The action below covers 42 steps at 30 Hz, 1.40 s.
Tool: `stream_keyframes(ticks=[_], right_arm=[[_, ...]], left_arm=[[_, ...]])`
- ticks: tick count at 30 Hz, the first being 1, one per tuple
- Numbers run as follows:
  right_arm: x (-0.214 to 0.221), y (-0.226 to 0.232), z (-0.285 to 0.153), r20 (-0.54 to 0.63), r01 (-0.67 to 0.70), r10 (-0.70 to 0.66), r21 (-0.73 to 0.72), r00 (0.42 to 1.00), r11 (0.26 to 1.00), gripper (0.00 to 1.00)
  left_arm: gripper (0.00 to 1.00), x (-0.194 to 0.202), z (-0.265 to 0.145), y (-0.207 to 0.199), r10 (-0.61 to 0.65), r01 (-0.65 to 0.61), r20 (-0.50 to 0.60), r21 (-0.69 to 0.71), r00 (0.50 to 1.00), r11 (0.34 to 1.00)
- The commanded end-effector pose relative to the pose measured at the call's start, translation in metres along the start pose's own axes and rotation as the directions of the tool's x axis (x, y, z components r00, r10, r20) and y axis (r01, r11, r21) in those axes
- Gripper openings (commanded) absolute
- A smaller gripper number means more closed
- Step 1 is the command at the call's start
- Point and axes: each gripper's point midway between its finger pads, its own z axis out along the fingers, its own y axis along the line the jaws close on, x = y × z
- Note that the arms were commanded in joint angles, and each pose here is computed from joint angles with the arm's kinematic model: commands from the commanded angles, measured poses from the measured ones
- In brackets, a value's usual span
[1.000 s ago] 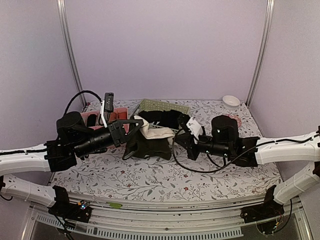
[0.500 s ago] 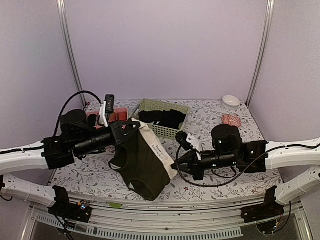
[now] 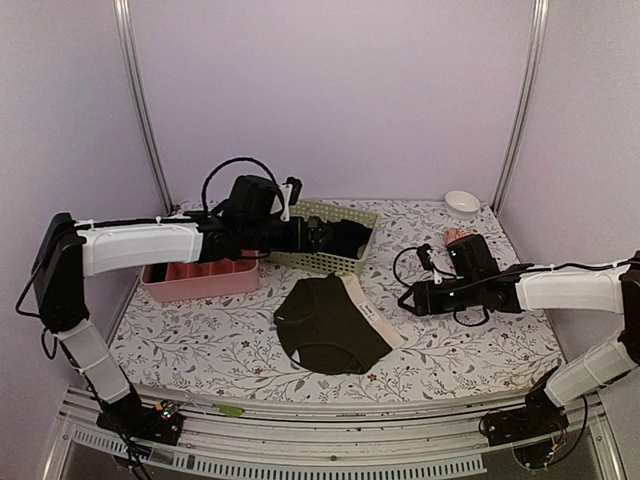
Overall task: Roll the underwear
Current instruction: Flatten out the underwear at the center of the board, then adjust the underwear at the center of the board.
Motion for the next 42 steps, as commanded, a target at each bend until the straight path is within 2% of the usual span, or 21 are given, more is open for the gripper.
stream_keyframes(ticks=[1, 5, 11, 19, 26, 33, 36, 42], right_arm=[[-0.025, 0.013, -0.012, 0.077, 0.032, -0.029, -0.037, 0.997, 0.999, 0.51], [-0.013, 0.042, 0.005, -0.009, 0.085, -0.089, -0.194, 0.996, 0.977, 0.41], [0.006, 0.067, 0.04, -0.092, 0.158, -0.19, -0.278, 0.977, 0.947, 0.37], [0.044, 0.062, 0.077, -0.216, 0.145, -0.213, -0.296, 0.953, 0.944, 0.33], [0.104, 0.055, 0.073, -0.353, 0.062, -0.172, -0.302, 0.92, 0.951, 0.32], [0.158, 0.119, 0.045, -0.448, -0.048, -0.201, -0.485, 0.871, 0.873, 0.32], [0.142, 0.14, 0.031, -0.411, -0.056, -0.209, -0.544, 0.887, 0.837, 0.33], [0.067, 0.109, 0.033, -0.227, 0.047, -0.158, -0.428, 0.961, 0.902, 0.33]], left_arm=[[0.96, -0.005, -0.051, -0.011, 0.097, -0.102, 0.072, 0.071, 0.993, 0.992], [0.96, 0.042, -0.062, -0.009, 0.1, -0.095, -0.029, 0.144, 0.995, 0.985], [0.96, 0.095, -0.075, 0.002, 0.051, -0.033, -0.118, 0.147, 0.992, 0.989], [0.96, 0.105, -0.082, 0.007, 0.042, -0.023, -0.13, 0.142, 0.991, 0.99], [0.96, 0.106, -0.077, 0.008, 0.066, -0.047, -0.153, 0.126, 0.986, 0.991], [0.96, 0.119, -0.069, 0.003, 0.116, -0.086, -0.207, 0.147, 0.971, 0.985], [0.96, 0.133, -0.064, -0.001, 0.152, -0.109, -0.253, 0.176, 0.955, 0.978], [0.96, 0.156, -0.064, -0.014, 0.214, -0.133, -0.297, 0.27, 0.931, 0.954]])
